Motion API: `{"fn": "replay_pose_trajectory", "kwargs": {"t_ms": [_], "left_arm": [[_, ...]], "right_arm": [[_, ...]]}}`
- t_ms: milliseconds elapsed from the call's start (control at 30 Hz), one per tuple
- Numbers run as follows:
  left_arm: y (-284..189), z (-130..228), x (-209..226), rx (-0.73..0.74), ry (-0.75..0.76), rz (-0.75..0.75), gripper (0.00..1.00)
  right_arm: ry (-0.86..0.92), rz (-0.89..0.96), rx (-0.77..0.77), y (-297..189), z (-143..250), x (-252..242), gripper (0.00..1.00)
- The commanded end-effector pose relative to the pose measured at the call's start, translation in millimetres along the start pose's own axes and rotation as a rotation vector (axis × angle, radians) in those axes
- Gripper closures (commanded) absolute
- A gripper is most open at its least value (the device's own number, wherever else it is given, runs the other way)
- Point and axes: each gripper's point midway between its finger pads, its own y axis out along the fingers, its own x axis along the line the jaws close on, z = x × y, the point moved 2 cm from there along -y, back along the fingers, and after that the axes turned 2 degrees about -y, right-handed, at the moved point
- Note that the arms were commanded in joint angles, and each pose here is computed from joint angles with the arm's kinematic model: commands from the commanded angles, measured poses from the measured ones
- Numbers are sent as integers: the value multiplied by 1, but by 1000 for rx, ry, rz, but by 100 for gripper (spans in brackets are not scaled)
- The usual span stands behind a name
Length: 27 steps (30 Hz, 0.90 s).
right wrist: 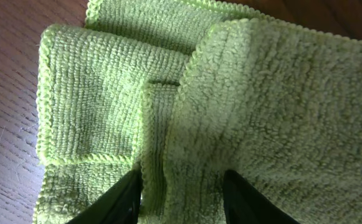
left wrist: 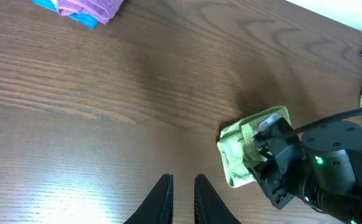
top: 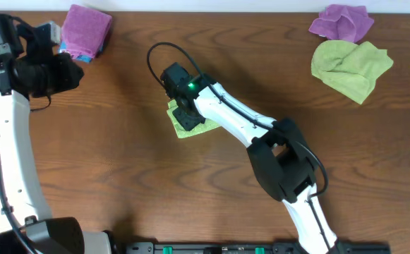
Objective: Fold the cloth
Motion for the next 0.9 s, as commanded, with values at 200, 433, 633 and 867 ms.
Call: {"fn": "replay_pose_trajectory", "kwargs": {"t_ms": [200,433,633,867], "left_arm": [[0,1,-3,2,24,38,85],[0,0,-3,-3,34,37,84],[0,-1,-3,-6,36,37,83],[0,-1,-3,-6,36,37,83]], "right_arm": [[-23,13,44,19,9,5,99],[-10,12,33,9,5,6,99],[-5,10,-31,-24,-14,4,99],[-11,-57,-51,-41,-23,16,99]]}}
